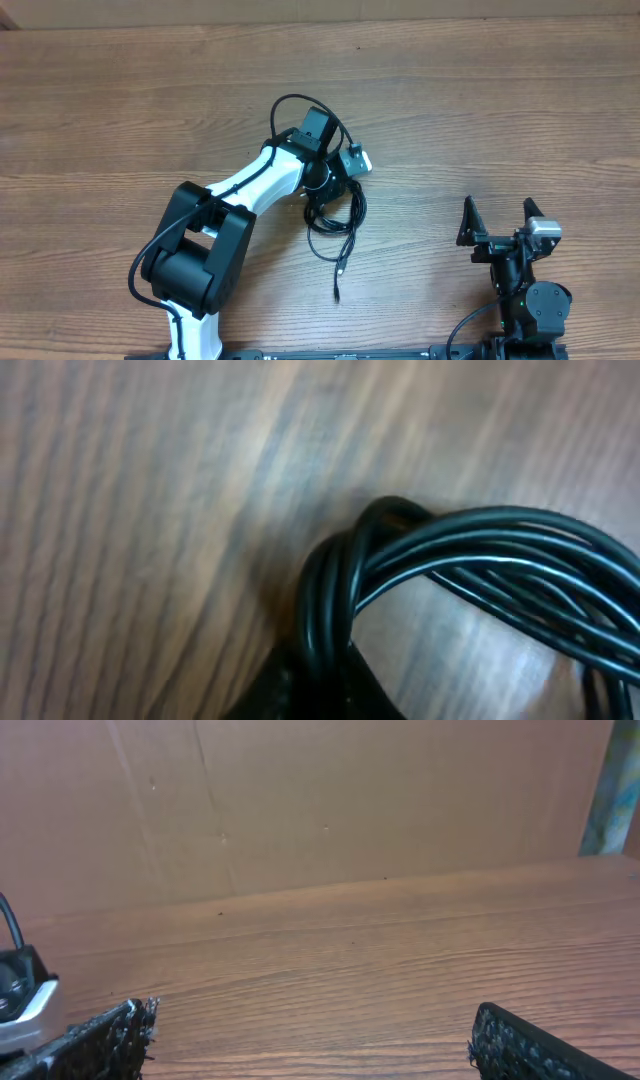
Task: Untangle cables
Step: 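Close the left gripper on the top of the black cable coil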
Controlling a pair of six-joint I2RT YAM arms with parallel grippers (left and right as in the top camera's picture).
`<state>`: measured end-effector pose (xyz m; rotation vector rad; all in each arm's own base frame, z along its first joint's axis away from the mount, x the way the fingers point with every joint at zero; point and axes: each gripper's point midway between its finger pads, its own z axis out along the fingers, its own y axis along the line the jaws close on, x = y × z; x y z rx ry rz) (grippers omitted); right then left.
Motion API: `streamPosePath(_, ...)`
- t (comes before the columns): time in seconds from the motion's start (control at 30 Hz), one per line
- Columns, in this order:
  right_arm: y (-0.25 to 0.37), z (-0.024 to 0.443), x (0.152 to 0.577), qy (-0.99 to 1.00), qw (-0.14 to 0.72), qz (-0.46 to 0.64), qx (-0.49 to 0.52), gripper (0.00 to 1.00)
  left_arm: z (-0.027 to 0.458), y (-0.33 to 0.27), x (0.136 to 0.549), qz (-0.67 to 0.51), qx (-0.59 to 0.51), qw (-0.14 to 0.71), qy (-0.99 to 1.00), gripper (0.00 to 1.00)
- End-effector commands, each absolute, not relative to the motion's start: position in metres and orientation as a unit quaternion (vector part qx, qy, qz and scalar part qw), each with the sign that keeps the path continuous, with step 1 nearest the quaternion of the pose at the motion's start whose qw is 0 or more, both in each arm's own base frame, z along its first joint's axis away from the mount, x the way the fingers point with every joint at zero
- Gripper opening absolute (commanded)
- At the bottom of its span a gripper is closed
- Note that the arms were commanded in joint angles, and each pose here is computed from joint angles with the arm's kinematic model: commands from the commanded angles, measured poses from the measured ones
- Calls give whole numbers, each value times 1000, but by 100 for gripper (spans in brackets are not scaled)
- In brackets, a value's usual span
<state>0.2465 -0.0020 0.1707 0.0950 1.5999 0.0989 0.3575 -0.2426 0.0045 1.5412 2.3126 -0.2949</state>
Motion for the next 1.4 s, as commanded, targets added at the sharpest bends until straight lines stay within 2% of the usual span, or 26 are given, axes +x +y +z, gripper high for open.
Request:
streamPosePath(0.0, -1, 170, 246, 714, 697, 43, 40, 100, -1, -229, 373, -69, 427, 165, 886, 4)
streamPosePath(0.17, -1, 170, 246, 714, 697, 43, 40, 100, -3, -219, 368, -84, 192, 129, 969, 4)
streamPosePath(0.23, -1, 170, 246, 714, 697, 43, 40, 100, -3, -222, 365, -103, 126, 116, 980, 10)
streamPosePath(0.27, -1, 170, 246, 714, 697, 43, 40, 100, -2, -224, 364, -111, 106, 111, 982, 22)
streamPosePath(0.37, -1, 170, 246, 714, 697, 43, 40, 100, -1, -228, 367, -122, 96, 116, 981, 45)
streamPosePath(0.5, -1, 170, 246, 714, 697, 43, 40, 100, -1, -228, 368, -121, 96, 118, 981, 99)
streamPosePath(0.7, -1, 170, 246, 714, 697, 43, 40, 100, -4, -222, 358, -107, 137, 102, 979, 100)
streamPosePath(0.87, -1, 170, 246, 714, 697, 43, 40, 100, -10, -212, 336, -92, 127, 52, 986, 76)
streamPosePath(0.97, -1, 170, 246, 714, 697, 43, 40, 100, -12, -206, 325, -83, 113, 28, 990, 73)
streamPosePath(1.03, -1, 170, 246, 714, 697, 43, 40, 100, -12, -204, 322, -81, 100, 21, 991, 75)
streamPosePath(1.27, -1, 170, 246, 714, 697, 43, 40, 100, -10, -215, 318, -112, 48, 6, 993, 100)
streamPosePath(1.37, -1, 170, 246, 714, 697, 43, 40, 100, -9, -222, 317, -133, 50, 1, 990, 100)
